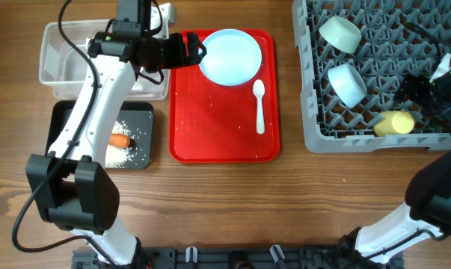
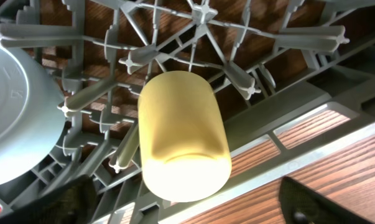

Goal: Sort waste into correct bins and load items into the dishwasher rack
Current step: 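Place the yellow cup in the rack with the right gripper, then reach the right gripper to the white plate and grasp its rim, then carry the white plate into the rack and stand it upright, then reach the right gripper to the white spoon and grasp it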

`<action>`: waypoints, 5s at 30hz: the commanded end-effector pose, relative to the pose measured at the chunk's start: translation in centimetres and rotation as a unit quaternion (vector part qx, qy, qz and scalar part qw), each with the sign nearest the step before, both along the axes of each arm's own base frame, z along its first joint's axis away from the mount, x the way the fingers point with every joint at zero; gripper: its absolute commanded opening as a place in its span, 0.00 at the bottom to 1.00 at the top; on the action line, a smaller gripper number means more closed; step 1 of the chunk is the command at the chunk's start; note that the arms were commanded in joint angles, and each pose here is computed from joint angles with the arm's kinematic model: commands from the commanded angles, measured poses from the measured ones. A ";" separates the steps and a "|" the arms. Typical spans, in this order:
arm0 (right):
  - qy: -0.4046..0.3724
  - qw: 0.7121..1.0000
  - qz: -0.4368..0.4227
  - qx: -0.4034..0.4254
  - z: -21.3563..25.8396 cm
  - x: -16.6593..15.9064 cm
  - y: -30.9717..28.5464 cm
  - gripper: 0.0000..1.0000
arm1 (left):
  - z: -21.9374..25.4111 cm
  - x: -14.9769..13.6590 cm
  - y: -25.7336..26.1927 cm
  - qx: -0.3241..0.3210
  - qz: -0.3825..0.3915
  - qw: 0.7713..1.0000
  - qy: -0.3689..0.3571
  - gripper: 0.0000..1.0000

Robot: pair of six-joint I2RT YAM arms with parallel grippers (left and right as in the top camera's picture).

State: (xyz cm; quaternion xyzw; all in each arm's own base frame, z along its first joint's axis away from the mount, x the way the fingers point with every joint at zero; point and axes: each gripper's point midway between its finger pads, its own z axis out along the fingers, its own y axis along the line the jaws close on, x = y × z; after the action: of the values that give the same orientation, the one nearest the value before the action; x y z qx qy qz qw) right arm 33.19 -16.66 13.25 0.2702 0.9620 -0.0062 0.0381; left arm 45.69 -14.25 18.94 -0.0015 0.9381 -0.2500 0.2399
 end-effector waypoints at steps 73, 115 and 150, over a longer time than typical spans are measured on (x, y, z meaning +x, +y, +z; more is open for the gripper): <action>-0.220 0.923 0.315 0.025 -13.5 21.2 33.5 0.04 | -2.4 -0.7 7.7 0.197 0.111 0.974 0.028 1.00; -0.283 0.855 0.088 -0.427 19.2 15.2 -2.7 0.04 | -2.4 -0.7 7.7 0.197 0.111 0.974 0.028 1.00; -0.274 0.893 0.200 -0.296 11.5 17.4 -2.7 1.00 | -2.4 -0.7 7.7 0.197 0.111 0.974 0.028 1.00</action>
State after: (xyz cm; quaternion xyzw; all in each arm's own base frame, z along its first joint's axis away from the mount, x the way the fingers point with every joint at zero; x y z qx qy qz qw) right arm 50.10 -21.31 21.88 0.0049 0.9083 -0.2694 0.3198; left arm 44.83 -6.80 16.20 -0.0660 0.9704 -0.0378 0.2291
